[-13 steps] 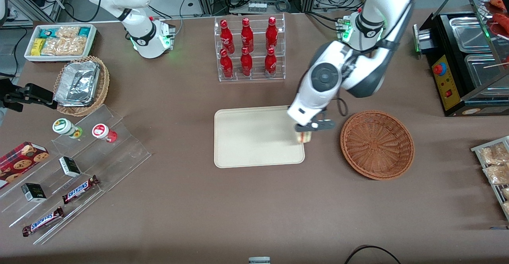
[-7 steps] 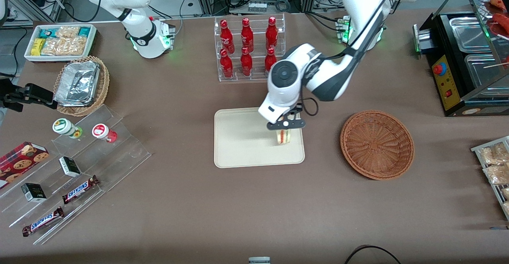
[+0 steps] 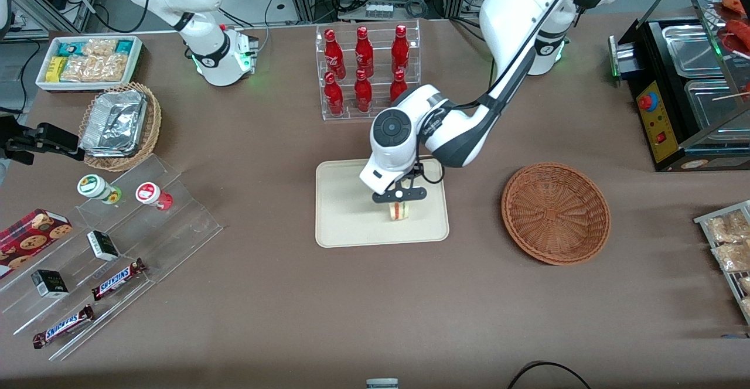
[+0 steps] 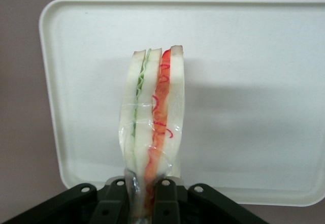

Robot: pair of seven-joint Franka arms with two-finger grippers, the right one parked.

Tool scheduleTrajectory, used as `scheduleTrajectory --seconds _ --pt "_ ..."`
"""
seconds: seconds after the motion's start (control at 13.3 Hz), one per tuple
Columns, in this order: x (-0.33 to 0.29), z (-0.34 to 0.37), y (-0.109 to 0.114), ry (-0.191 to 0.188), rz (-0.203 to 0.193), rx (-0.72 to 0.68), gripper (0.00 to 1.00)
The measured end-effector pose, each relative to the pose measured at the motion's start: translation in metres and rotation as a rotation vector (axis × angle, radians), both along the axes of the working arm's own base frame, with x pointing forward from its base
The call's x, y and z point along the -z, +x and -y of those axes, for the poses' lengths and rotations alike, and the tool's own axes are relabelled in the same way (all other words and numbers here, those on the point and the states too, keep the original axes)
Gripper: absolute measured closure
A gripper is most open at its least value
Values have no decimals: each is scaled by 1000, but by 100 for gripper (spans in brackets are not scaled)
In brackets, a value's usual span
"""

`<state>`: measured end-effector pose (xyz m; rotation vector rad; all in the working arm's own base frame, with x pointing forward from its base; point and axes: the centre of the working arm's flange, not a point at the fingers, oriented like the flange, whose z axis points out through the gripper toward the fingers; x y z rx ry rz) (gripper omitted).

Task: Place sandwich from basket to tray
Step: 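Lower the sandwich onto the tray center and open the left gripper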

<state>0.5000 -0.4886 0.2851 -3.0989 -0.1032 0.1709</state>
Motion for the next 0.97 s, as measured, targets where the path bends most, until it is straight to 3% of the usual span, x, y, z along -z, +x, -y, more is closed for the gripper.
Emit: scheduleTrajectory --seconds 0.38,0.6,0.97 --pt "15 20 5 -18 -3 9 85" --pt "22 25 7 -22 28 28 85" --pt "32 25 7 -8 38 41 85"
